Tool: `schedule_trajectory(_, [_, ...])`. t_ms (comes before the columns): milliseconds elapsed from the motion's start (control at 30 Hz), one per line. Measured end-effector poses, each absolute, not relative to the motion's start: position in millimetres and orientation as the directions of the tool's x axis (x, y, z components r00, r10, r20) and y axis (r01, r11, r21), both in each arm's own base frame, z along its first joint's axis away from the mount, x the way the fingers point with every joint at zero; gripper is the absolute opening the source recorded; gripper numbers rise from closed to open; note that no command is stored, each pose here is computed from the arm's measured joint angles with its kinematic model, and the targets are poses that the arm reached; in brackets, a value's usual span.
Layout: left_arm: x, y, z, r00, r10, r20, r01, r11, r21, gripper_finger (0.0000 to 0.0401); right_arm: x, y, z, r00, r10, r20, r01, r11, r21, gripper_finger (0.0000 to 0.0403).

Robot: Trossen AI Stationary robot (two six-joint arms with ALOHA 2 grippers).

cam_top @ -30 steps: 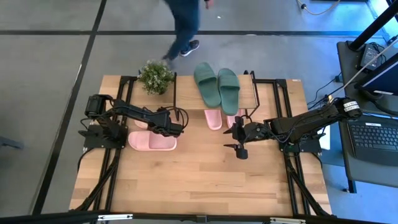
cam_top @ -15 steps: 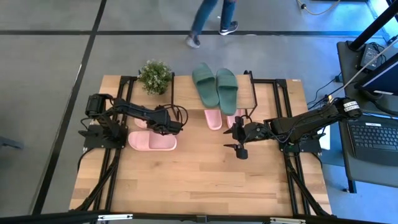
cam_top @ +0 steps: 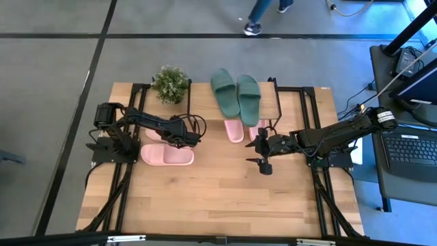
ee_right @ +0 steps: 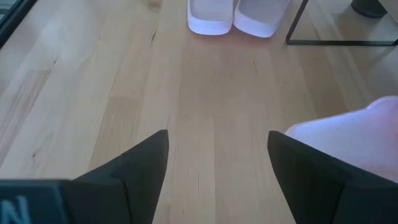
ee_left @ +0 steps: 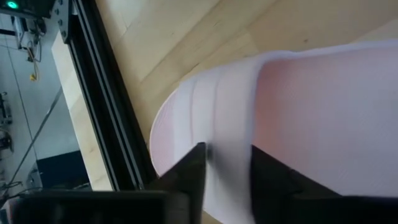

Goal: Pick and place slides into the shelf
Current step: Put the pink slipper under the shelf

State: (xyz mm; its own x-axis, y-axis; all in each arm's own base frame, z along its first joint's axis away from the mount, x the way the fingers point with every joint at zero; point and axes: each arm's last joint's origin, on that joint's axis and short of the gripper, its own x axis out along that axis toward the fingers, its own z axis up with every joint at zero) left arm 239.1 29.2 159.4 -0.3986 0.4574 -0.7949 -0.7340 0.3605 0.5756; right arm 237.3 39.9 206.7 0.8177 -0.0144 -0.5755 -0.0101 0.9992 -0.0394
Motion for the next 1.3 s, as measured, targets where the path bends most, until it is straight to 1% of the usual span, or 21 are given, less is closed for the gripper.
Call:
schedule_trajectory(133, [239, 29, 159, -0.400, 0.457, -0.795, -0.732, 0.362, 0.577, 0.0029, 237, 40, 207, 0.818, -0.015, -0.575, -0.010, 0.999, -0.040, 0.0274])
schedule_trajectory(200, [239, 29, 159, -0.402, 0.451, -0.797, -0.727, 0.372, 0.578, 0.0011, 237, 40, 207, 0.818, -0.014, -0.576, -0.010, 0.999, -0.039, 0.0274])
schedule_trajectory(300, [238, 29, 160, -0.406, 0.447, -0.797, -0.708, 0.398, 0.584, 0.0010, 237, 40, 207, 0.818, -0.015, -0.575, -0.010, 0.999, -0.039, 0.0274])
schedule_trajectory(400, [235, 25, 164, -0.451, 0.438, -0.777, -0.668, 0.412, 0.620, 0.0006, 237, 40, 207, 0.818, -0.015, -0.575, -0.008, 0.999, -0.037, 0.0274])
schedule_trajectory(467, [234, 21, 173, -0.481, 0.444, -0.756, -0.644, 0.406, 0.649, 0.0006, 237, 40, 207, 0.818, -0.014, -0.575, -0.009, 0.999, -0.037, 0.0274])
schedule_trajectory(600, [235, 10, 199, -0.494, 0.481, -0.725, -0.618, 0.392, 0.681, 0.0005, 237, 40, 207, 0.818, -0.014, -0.575, -0.009, 0.999, -0.037, 0.0274])
schedule_trajectory(633, [237, 7, 205, -0.470, 0.495, -0.731, -0.627, 0.396, 0.671, 0.0004, 237, 40, 207, 0.818, -0.014, -0.575, -0.008, 0.999, -0.037, 0.0274])
schedule_trajectory(700, [240, 0, 214, -0.400, 0.514, -0.759, -0.641, 0.435, 0.632, 0.0003, 237, 40, 207, 0.818, -0.014, -0.575, -0.009, 0.999, -0.037, 0.0274])
schedule_trajectory(833, [248, -16, 231, -0.310, 0.537, -0.785, -0.649, 0.484, 0.587, 0.0003, 237, 40, 207, 0.818, -0.014, -0.575, -0.008, 0.999, -0.037, 0.0274])
schedule_trajectory(900, [251, -27, 238, -0.268, 0.535, -0.801, -0.632, 0.530, 0.566, 0.0002, 237, 40, 207, 0.817, -0.015, -0.577, -0.006, 0.999, -0.035, 0.0274])
schedule_trajectory(1033, [251, -52, 246, -0.230, 0.450, -0.863, -0.634, 0.603, 0.484, 0.0002, 237, 40, 206, 0.812, -0.015, -0.584, -0.004, 1.000, -0.031, 0.0274])
schedule_trajectory(1133, [250, -74, 254, -0.180, 0.415, -0.892, -0.626, 0.651, 0.429, 0.0002, 236, 40, 205, 0.805, -0.017, -0.593, -0.004, 0.999, -0.033, 0.0274])
schedule_trajectory(1233, [254, -94, 262, -0.066, 0.406, -0.911, -0.616, 0.702, 0.357, 0.0002, 236, 40, 205, 0.806, -0.017, -0.592, -0.009, 0.999, -0.040, 0.0274])
schedule_trajectory(1300, [257, -104, 269, 0.031, 0.430, -0.902, -0.606, 0.726, 0.326, 0.0002, 236, 40, 205, 0.806, -0.016, -0.592, -0.009, 0.999, -0.040, 0.0274])
